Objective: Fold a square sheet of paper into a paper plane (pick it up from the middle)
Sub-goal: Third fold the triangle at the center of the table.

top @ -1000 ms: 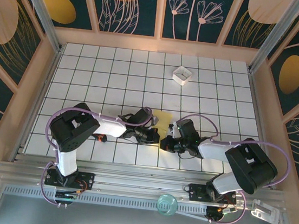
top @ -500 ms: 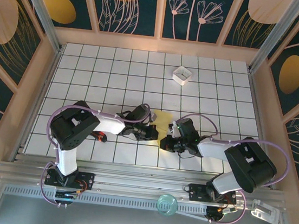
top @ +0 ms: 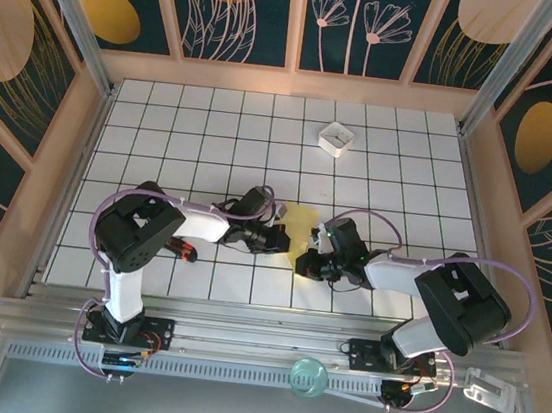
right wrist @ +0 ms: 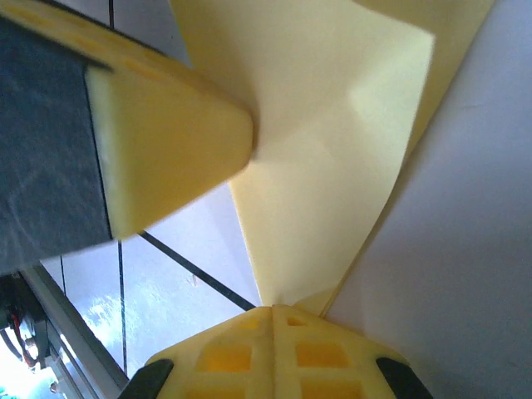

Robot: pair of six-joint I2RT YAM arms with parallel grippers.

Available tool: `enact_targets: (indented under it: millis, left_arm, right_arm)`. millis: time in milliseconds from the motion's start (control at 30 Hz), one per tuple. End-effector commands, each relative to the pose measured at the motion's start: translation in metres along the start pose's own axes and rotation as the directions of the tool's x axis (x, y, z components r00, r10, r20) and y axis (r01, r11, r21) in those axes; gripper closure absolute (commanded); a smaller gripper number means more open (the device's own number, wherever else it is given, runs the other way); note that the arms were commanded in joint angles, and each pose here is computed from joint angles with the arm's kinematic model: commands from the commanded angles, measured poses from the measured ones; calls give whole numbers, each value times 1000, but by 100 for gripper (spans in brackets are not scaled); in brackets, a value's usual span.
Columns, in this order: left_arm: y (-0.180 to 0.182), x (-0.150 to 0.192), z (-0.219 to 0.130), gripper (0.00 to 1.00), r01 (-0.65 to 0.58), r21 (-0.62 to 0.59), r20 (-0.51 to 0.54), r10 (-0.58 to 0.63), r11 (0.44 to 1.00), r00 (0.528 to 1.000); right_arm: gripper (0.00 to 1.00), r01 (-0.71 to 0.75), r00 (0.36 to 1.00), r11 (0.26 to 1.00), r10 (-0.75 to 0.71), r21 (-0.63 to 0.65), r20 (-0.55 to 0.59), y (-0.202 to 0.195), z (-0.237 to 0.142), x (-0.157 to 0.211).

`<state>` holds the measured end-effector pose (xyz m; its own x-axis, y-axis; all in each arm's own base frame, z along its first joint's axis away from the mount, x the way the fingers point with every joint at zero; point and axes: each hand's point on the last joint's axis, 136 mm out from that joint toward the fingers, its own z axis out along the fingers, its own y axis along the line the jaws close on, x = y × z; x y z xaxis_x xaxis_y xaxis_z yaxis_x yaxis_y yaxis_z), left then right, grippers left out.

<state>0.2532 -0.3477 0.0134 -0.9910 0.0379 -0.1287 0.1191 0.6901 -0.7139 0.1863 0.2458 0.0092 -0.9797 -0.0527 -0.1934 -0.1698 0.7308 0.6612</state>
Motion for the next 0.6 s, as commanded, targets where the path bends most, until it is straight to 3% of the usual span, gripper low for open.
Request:
enact_targets:
  millis: [0, 567]
  left_arm:
    - [37, -26, -3, 99, 28, -121, 87, -18, 992, 996]
    - [73, -68, -24, 98, 53, -171, 144, -28, 984, 989]
  right_arm:
    - [100, -113, 976, 942, 164, 316, -141, -79, -6, 62]
    - [100, -116, 976, 939, 168, 325, -139, -82, -7, 64]
